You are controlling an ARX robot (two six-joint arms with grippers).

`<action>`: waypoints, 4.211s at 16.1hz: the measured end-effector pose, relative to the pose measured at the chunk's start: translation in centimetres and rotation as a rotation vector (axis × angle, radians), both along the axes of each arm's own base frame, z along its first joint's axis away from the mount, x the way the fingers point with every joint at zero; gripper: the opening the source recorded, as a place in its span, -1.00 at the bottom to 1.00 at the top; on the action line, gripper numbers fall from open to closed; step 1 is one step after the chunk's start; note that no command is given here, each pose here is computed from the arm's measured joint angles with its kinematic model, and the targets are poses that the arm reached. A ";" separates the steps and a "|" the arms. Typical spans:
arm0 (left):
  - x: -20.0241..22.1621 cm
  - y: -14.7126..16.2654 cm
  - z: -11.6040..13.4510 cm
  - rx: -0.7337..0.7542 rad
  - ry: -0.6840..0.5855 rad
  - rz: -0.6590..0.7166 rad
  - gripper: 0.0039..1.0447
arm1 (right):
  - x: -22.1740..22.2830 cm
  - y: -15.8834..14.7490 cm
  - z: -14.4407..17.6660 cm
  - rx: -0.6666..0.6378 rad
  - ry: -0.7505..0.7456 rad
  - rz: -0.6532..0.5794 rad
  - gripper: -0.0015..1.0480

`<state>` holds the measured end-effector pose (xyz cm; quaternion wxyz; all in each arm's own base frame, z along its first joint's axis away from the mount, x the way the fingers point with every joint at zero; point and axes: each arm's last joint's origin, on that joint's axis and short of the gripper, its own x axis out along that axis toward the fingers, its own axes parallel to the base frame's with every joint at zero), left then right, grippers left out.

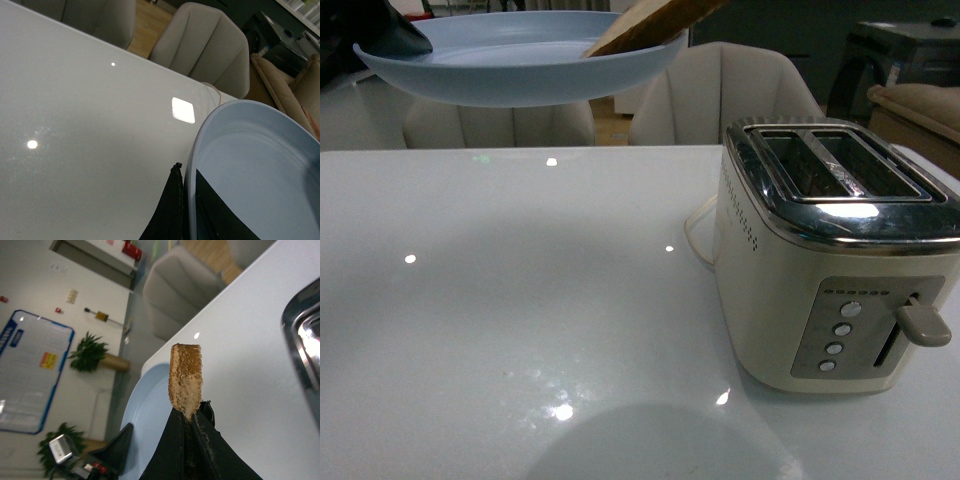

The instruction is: Left arm holds plate, right arm toasts bread

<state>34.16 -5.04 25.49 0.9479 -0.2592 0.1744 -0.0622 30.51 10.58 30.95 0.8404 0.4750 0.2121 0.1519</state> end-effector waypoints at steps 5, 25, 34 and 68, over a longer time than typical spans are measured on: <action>0.0 0.0 0.0 -0.003 0.000 -0.001 -0.95 | -3.4 -4.1 3.8 -0.474 -0.233 -0.292 -0.94; 0.0 0.0 0.0 -0.004 0.000 -0.001 -0.95 | 2.0 -3.4 -2.9 -0.674 -0.106 0.037 -0.94; 0.0 0.0 0.0 -0.004 0.000 -0.001 -0.95 | 4.6 -2.9 -3.1 -0.678 0.114 0.089 -0.94; 0.0 0.0 0.0 -0.004 0.000 -0.001 -0.95 | -5.8 -10.1 -0.9 -1.121 -0.152 -0.428 0.88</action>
